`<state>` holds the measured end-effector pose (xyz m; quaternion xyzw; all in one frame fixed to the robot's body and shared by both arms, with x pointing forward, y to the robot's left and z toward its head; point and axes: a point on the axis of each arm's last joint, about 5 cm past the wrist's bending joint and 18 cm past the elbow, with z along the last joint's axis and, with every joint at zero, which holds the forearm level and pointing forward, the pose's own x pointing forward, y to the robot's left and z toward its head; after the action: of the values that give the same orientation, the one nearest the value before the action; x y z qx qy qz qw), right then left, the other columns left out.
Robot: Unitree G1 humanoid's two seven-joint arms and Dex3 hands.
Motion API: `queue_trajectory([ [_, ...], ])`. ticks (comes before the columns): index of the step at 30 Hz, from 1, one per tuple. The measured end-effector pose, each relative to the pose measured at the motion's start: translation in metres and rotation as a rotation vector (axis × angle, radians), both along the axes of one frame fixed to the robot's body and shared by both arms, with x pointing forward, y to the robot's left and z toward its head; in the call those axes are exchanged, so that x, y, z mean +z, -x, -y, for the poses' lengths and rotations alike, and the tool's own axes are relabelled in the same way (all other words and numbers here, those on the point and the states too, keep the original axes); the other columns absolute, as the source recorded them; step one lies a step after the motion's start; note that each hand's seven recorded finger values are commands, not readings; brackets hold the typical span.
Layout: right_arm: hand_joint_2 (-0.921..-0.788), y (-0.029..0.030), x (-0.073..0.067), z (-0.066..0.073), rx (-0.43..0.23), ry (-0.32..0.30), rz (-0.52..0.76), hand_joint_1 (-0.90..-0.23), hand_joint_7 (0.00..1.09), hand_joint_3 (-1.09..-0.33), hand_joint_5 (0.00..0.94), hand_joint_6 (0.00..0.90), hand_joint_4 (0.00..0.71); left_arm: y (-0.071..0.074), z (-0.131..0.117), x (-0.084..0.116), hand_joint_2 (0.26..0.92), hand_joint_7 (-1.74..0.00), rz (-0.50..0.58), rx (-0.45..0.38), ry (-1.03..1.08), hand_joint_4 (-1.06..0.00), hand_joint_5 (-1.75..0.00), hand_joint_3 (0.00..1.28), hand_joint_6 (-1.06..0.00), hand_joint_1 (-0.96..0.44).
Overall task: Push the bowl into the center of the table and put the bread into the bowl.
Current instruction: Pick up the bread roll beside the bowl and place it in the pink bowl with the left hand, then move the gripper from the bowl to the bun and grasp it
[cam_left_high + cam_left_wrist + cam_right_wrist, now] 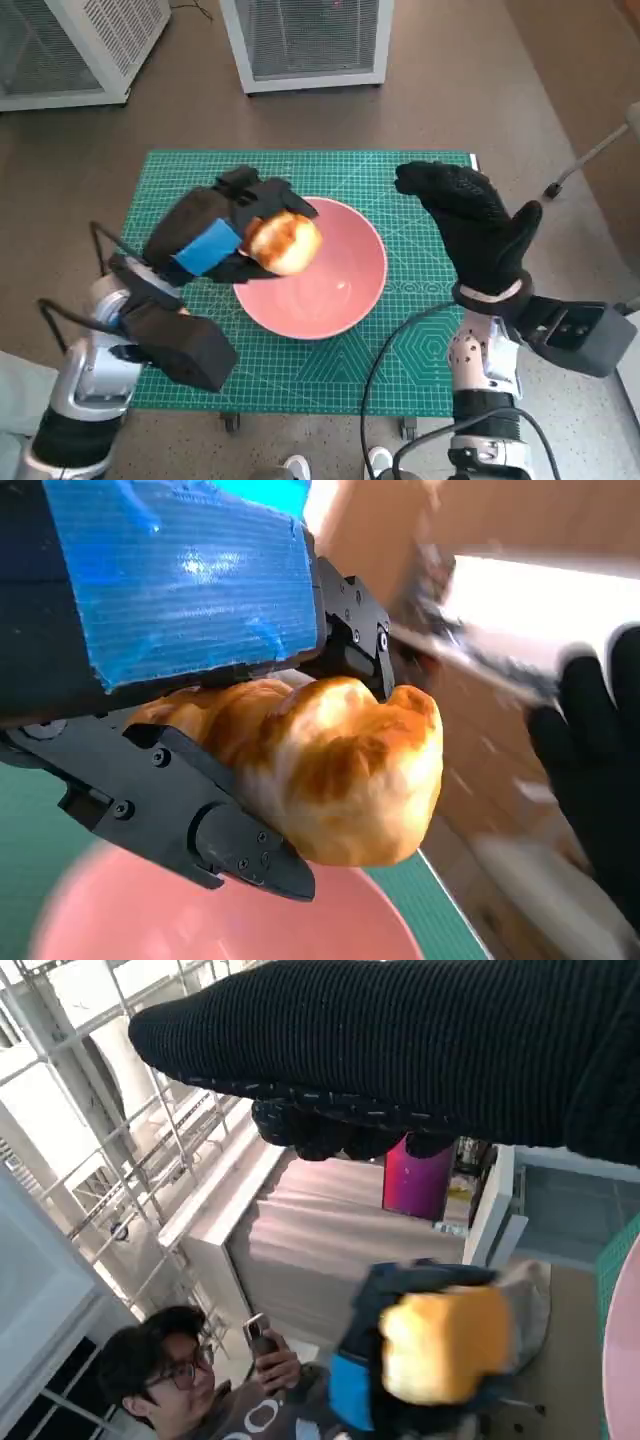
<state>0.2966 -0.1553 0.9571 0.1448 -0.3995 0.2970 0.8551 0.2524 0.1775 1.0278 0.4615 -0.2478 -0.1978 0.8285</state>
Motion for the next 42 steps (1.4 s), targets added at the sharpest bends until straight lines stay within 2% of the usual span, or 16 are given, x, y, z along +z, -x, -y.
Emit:
queue_trajectory([
  [2, -0.921, 0.0003, 0.000, 0.001, -0.002, 0.002, -0.001, -0.515, 0.01, -0.499, 0.002, 0.432, 0.283, -0.002, 0.001, -0.002, 0.829, -0.31, -0.029, -0.012, -0.012, -0.37, -0.19, 0.05, -0.43, 0.01],
  [5, -0.921, 0.0007, -0.001, 0.001, -0.004, 0.003, -0.002, -0.517, 0.01, -0.500, 0.002, 0.432, 0.283, -0.002, 0.001, -0.003, 0.812, -0.16, -0.060, -0.019, -0.031, -0.28, -0.06, 0.02, -0.37, -0.02],
  [16, -0.921, 0.0011, 0.000, 0.002, -0.005, 0.003, 0.002, -0.528, 0.01, -0.503, 0.000, 0.430, 0.281, 0.001, -0.005, 0.007, 0.806, -0.04, -0.119, -0.007, -0.088, -0.21, 0.00, 0.01, -0.30, -0.12],
  [24, -0.921, 0.0016, -0.001, 0.002, -0.004, 0.004, -0.001, -0.523, 0.01, -0.502, 0.001, 0.432, 0.282, 0.012, -0.016, 0.017, 0.805, -0.02, -0.110, 0.015, -0.085, -0.14, 0.00, 0.00, -0.26, -0.17],
  [30, -0.921, 0.0023, -0.002, 0.002, -0.004, 0.006, -0.008, -0.522, 0.01, -0.501, 0.006, 0.439, 0.293, 0.028, -0.033, 0.026, 0.801, -0.01, -0.107, 0.063, -0.082, -0.14, 0.00, 0.00, -0.25, -0.18],
  [42, -0.921, 0.0033, -0.005, 0.001, -0.005, 0.007, -0.013, -0.519, 0.01, -0.498, 0.006, 0.444, 0.301, 0.075, -0.067, 0.043, 0.785, -0.01, -0.057, 0.189, -0.050, -0.14, 0.00, 0.00, -0.25, -0.21],
])
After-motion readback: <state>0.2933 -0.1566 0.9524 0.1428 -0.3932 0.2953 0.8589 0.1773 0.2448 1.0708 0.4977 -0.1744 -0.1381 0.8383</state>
